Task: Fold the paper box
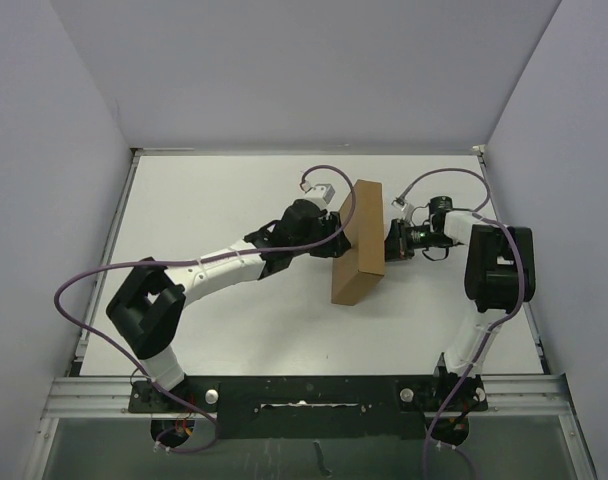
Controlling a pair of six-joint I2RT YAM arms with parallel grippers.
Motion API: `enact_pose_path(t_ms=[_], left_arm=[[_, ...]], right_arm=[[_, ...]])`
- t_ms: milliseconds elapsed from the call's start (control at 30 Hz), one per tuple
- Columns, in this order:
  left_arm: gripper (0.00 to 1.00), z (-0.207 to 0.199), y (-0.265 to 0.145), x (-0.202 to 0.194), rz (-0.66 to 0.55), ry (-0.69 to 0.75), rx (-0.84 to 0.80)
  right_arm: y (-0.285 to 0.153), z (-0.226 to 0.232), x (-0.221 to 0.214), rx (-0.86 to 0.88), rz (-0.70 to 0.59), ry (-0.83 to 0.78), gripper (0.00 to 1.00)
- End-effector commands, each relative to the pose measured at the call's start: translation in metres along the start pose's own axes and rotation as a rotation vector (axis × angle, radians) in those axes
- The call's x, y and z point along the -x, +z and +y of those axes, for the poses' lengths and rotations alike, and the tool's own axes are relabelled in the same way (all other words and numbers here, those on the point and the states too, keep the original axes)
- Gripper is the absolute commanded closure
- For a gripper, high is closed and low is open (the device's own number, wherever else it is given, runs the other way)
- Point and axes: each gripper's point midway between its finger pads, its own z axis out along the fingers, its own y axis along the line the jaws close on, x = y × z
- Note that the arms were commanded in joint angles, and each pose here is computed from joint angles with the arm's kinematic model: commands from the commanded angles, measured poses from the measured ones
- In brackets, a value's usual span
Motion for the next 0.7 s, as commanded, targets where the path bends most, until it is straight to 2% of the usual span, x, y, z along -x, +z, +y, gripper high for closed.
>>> enact_pose_path(t_ms=[0, 667], left_arm=[[0.59, -0.035, -0.018, 0.044, -0.105, 0.033, -0.078], [0.58, -0.067, 0.008, 0.042, -0.054, 0.067, -0.159]], right_arm=[[-0.016, 0.001, 0.012, 0.011, -0.064, -0.007, 0.95], [-0.061, -0.009, 0.029, -0.060, -0.177, -0.033, 0.94]])
